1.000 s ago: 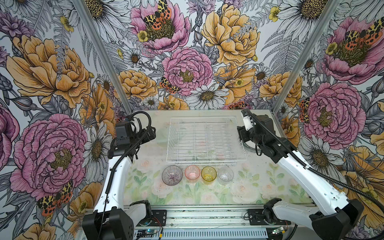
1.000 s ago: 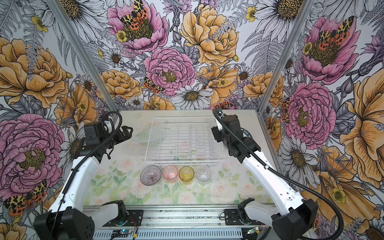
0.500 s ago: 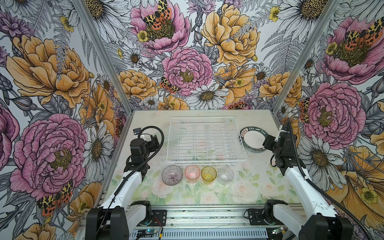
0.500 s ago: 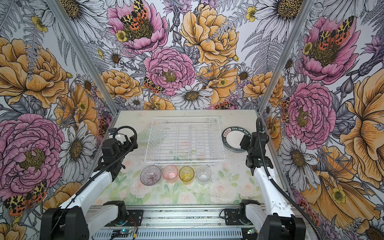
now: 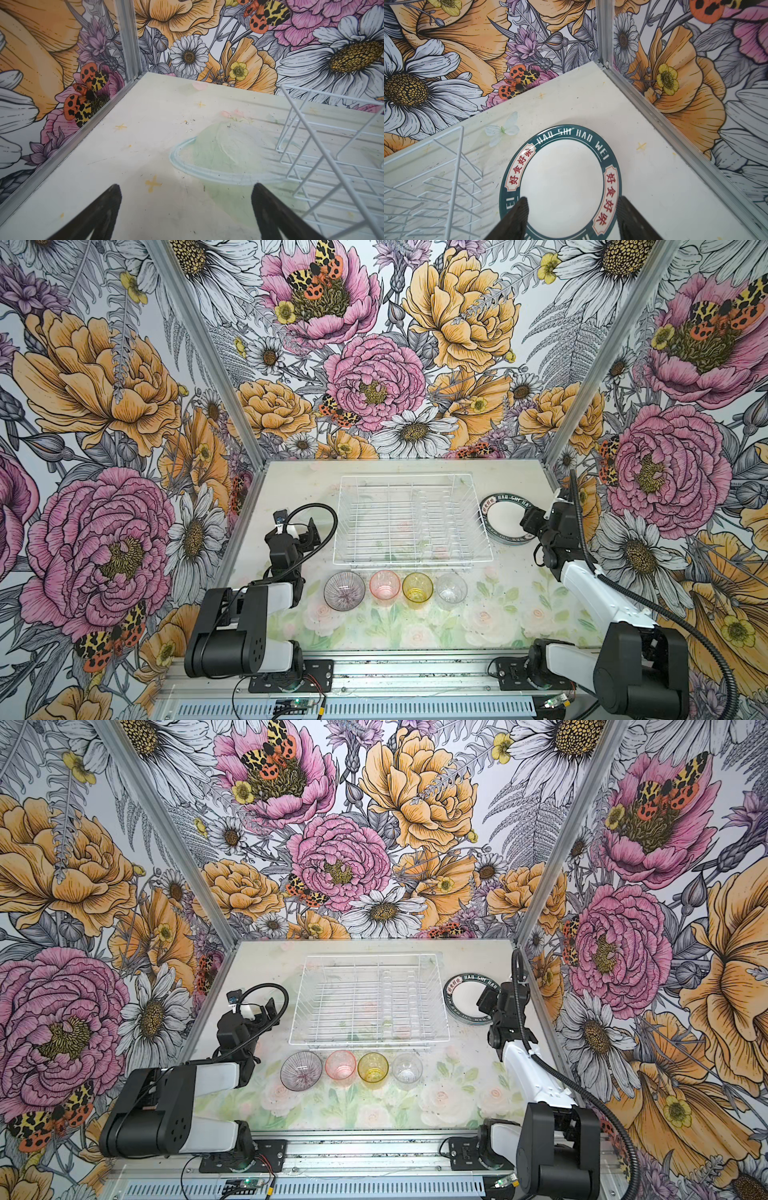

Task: Unload the mixed dishes from the dish rack

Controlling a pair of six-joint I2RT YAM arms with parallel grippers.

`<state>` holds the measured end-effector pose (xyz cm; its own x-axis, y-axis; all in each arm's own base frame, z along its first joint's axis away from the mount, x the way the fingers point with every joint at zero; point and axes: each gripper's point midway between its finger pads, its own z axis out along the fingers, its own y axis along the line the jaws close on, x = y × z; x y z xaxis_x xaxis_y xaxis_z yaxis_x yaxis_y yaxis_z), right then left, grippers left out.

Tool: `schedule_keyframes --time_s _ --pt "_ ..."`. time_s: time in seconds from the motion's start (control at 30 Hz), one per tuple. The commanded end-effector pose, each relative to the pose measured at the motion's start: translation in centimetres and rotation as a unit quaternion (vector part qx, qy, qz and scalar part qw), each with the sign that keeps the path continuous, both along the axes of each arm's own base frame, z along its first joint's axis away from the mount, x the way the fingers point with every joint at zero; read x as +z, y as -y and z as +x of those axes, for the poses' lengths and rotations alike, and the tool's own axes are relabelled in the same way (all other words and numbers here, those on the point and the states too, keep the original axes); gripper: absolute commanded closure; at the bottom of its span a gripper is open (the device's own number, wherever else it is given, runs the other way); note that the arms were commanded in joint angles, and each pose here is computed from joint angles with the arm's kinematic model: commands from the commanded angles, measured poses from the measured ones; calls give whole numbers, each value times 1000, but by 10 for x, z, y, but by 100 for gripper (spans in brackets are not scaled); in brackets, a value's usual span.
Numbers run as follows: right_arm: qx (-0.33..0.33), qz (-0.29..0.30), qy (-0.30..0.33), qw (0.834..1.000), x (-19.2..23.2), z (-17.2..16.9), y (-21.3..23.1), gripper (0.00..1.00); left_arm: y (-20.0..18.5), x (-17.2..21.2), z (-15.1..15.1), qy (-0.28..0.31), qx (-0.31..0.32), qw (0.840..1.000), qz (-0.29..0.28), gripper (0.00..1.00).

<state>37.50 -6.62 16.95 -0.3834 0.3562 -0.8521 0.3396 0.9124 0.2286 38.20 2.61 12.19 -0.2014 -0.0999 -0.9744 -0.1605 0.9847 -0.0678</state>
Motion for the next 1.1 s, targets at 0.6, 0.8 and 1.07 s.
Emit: schedule_keyframes --time_s 0.6,0.8,1.07 --pt "-13 -71 22 997 -51 24 17 31 11 10 18 23 -3 999 44 1" --pt "8 -88 52 995 -46 24 8 29 11 10 18 23 -3 999 44 1" --pt "57 -175 118 976 -47 10 -36 22 12 10 18 23 -4 999 44 1"
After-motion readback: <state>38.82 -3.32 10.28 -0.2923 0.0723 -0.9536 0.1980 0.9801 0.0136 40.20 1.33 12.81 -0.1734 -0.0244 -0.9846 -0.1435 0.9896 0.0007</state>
